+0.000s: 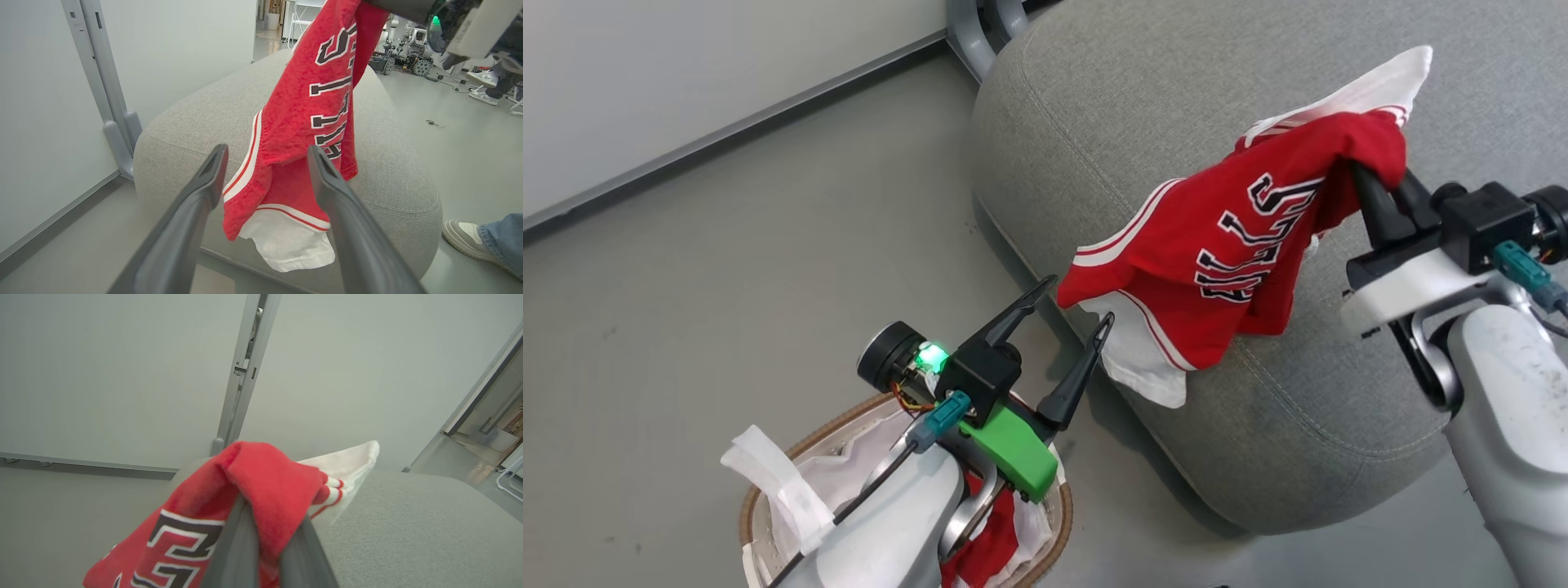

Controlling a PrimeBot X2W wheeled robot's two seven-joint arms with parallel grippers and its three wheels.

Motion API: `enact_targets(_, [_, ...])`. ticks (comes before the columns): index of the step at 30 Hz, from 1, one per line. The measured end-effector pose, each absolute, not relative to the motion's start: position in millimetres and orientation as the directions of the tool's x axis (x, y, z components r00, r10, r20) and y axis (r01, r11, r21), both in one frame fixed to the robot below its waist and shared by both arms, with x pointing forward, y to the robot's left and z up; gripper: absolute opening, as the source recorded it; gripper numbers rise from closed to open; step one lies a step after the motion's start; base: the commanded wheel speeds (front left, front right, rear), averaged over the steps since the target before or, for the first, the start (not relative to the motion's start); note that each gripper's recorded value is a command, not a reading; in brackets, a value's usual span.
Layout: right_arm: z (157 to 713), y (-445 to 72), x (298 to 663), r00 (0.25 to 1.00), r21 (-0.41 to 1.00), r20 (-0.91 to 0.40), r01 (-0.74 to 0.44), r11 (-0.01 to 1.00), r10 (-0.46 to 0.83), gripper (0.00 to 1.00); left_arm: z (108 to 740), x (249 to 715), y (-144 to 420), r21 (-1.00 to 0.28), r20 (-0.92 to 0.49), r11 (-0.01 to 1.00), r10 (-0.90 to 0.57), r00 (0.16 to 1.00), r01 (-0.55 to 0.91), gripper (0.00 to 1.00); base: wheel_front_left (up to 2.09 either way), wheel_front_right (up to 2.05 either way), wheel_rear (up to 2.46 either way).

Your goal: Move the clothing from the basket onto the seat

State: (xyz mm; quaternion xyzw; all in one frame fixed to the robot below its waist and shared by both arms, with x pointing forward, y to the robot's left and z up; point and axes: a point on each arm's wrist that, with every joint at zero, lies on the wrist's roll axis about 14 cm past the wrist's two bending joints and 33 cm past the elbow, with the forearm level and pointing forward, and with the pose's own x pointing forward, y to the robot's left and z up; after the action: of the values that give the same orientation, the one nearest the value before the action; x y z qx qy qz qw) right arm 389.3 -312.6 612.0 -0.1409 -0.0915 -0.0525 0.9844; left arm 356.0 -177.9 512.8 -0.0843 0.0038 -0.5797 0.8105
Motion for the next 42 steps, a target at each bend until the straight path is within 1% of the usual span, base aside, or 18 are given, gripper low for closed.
enact_targets(5, [633,-341,415,0.967,-0.316,0.225,0.188,0.930,-0.119,0.00,508,370,-174,-0.141,0.095,0.325,-0.936,0.339,0.935,1.00,0.00,0.00,0.00])
enact_targets(10, [681,-382,445,0.939,-0.386,0.304,0.277,0.880,-0.163,0.00,509,386,-164,-0.118,0.112,0.351,-0.925,0.364,0.929,1.00,0.00,0.00,0.00])
enact_targets(13, [714,-406,462,0.917,-0.438,0.354,0.334,0.834,-0.181,0.00,509,400,-154,-0.115,0.125,0.382,-0.910,0.395,0.917,1.00,0.00,0.00,0.00])
enact_targets(17, [743,-426,486,0.891,-0.444,0.399,0.395,0.804,-0.217,0.00,499,416,-140,-0.123,0.123,0.422,-0.892,0.435,0.898,1.00,0.00,0.00,0.00])
enact_targets(21, [751,-438,518,0.876,-0.437,0.413,0.431,0.790,-0.250,0.00,484,427,-128,-0.123,0.108,0.447,-0.882,0.459,0.886,1.00,0.00,0.00,0.00])
enact_targets(24, [730,-441,545,0.884,-0.423,0.381,0.427,0.799,-0.270,0.00,469,437,-118,-0.130,0.088,0.470,-0.872,0.482,0.873,1.00,0.00,0.00,0.00])
enact_targets(27, [690,-445,568,0.899,-0.405,0.317,0.417,0.814,-0.303,0.00,454,447,-108,-0.128,0.065,0.497,-0.859,0.507,0.858,1.00,0.00,0.00,0.00])
enact_targets(31, [598,-436,593,0.934,-0.382,0.148,0.358,0.852,-0.326,0.00,430,455,-98,-0.160,0.026,0.526,-0.844,0.536,0.835,1.00,0.00,0.00,0.00])
enact_targets(33, [550,-428,598,0.944,-0.374,0.054,0.322,0.870,-0.327,0.00,417,456,-92,-0.176,0.004,0.539,-0.837,0.548,0.824,1.00,0.00,0.00,0.00])
enact_targets(36, [500,-420,597,0.943,-0.357,-0.048,0.290,0.888,-0.328,0.00,401,458,-86,-0.190,-0.029,0.555,-0.828,0.560,0.810,1.00,0.00,0.00,0.00])
enact_targets(39, [467,-414,593,0.938,-0.347,-0.119,0.267,0.899,-0.325,0.00,388,459,-81,-0.199,-0.058,0.562,-0.825,0.562,0.803,1.00,0.00,0.00,0.00])
enact_targets(41, [460,-410,590,0.938,-0.348,-0.135,0.257,0.902,-0.319,0.00,385,458,-81,-0.203,-0.063,0.559,-0.827,0.559,0.804,1.00,0.00,0.00,0.00])
enact_targets(42, [462,-409,590,0.940,-0.350,-0.129,0.255,0.902,-0.316,0.09,385,458,-83,-0.205,-0.062,0.557,-0.828,0.557,0.805,1.00,0.00,0.00,0.00])
